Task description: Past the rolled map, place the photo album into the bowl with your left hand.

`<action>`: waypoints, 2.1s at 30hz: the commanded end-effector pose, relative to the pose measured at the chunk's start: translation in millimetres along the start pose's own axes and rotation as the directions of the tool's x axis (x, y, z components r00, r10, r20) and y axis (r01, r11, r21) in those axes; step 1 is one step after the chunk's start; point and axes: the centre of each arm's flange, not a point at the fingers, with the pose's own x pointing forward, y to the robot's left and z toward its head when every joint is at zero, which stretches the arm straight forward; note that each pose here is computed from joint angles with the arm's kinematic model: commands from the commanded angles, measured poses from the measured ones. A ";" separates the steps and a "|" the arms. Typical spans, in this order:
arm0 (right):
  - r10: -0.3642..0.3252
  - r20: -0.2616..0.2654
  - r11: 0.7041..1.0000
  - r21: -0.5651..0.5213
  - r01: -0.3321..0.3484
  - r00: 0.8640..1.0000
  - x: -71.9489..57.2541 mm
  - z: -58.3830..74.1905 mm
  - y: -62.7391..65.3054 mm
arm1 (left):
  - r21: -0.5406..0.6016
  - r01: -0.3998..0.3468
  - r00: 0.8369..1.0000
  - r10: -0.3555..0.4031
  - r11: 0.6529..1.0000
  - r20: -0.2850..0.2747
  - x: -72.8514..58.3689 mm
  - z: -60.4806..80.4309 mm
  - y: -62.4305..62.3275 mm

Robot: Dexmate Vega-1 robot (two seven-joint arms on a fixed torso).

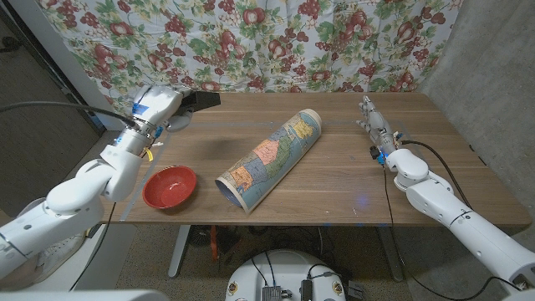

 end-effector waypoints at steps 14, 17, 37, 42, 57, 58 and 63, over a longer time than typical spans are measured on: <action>-0.016 -0.004 1.000 -0.001 0.016 1.000 7.4 -1.0 -2.8 | 0.005 -0.043 0.999 0.043 0.999 -0.033 -35.0 -3.8 -0.7; -0.018 -0.007 1.000 0.001 0.018 1.000 8.0 -1.2 -2.5 | 0.006 -0.041 0.998 0.041 0.999 -0.043 -39.3 -3.6 -0.3; -0.013 -0.005 1.000 0.007 0.013 1.000 12.6 -2.8 0.9 | 0.004 -0.026 0.993 0.027 1.000 -0.115 -65.6 -0.5 3.7; -0.012 -0.005 1.000 0.011 0.012 1.000 12.2 -2.8 1.2 | -0.001 -0.024 0.991 0.023 1.000 -0.129 -72.5 3.5 5.9; 0.003 -0.011 1.000 0.006 -0.002 1.000 14.7 -3.3 4.9 | -0.036 -0.002 0.977 -0.006 0.999 -0.212 -100.3 12.1 12.8; 0.003 -0.013 1.000 0.004 -0.003 1.000 14.8 -3.1 5.0 | -0.038 -0.001 0.977 -0.007 0.999 -0.214 -101.7 12.9 13.4; 0.009 -0.007 1.000 0.002 -0.009 1.000 16.8 -2.6 6.1 | -0.038 0.003 0.974 -0.012 0.999 -0.228 -109.1 15.9 15.5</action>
